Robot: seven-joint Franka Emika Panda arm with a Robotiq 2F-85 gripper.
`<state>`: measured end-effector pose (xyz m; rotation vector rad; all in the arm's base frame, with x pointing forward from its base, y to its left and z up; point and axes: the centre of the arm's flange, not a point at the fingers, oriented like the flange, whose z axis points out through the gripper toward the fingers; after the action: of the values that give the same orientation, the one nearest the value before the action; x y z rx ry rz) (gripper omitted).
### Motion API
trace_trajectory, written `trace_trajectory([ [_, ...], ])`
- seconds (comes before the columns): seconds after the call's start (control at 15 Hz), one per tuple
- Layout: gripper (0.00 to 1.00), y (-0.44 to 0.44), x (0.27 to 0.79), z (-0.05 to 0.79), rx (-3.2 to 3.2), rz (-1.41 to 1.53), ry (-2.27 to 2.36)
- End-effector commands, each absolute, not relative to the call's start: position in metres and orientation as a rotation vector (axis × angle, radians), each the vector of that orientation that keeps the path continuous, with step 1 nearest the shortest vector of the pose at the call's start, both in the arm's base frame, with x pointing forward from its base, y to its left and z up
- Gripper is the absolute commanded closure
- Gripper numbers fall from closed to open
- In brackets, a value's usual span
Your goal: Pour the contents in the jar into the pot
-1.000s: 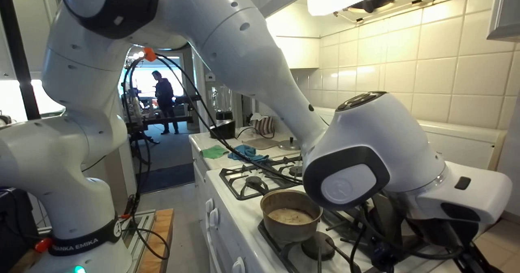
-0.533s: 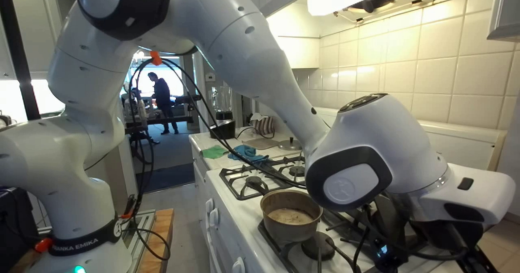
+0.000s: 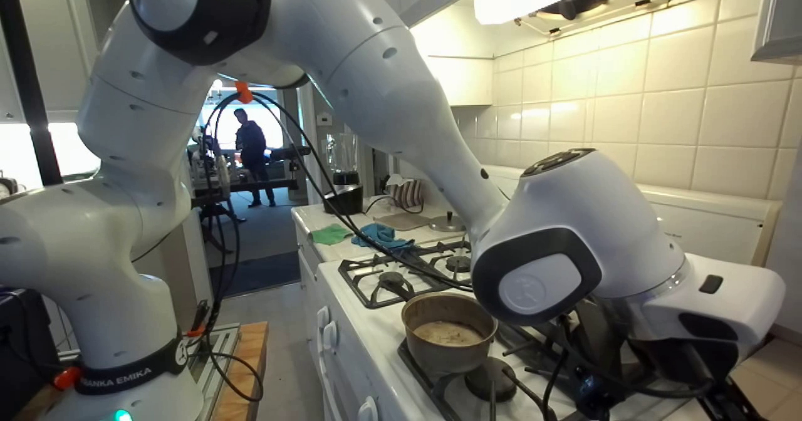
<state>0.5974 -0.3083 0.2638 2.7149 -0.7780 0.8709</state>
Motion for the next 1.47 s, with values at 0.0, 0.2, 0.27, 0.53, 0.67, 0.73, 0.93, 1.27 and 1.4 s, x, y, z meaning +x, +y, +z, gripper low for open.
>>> trace_trajectory([
  [0.0, 0.00, -0.306, 0.599, 0.264, 2.687, 0.903, -0.799],
  [0.2, 0.00, -0.303, 0.596, 0.269, 2.672, 0.913, -0.794],
  [0.27, 0.00, -0.302, 0.595, 0.271, 2.668, 0.919, -0.791],
  [0.53, 0.00, -0.297, 0.592, 0.277, 2.661, 0.931, -0.780],
  [0.67, 0.00, -0.294, 0.591, 0.279, 2.671, 0.933, -0.774],
  [0.73, 0.00, -0.292, 0.590, 0.280, 2.677, 0.931, -0.772],
  [0.93, 0.00, -0.284, 0.585, 0.289, 2.702, 0.933, -0.757],
  [1.27, 0.00, -0.264, 0.571, 0.305, 2.749, 0.890, -0.722],
  [1.4, 0.00, -0.255, 0.564, 0.311, 2.756, 0.874, -0.713],
])
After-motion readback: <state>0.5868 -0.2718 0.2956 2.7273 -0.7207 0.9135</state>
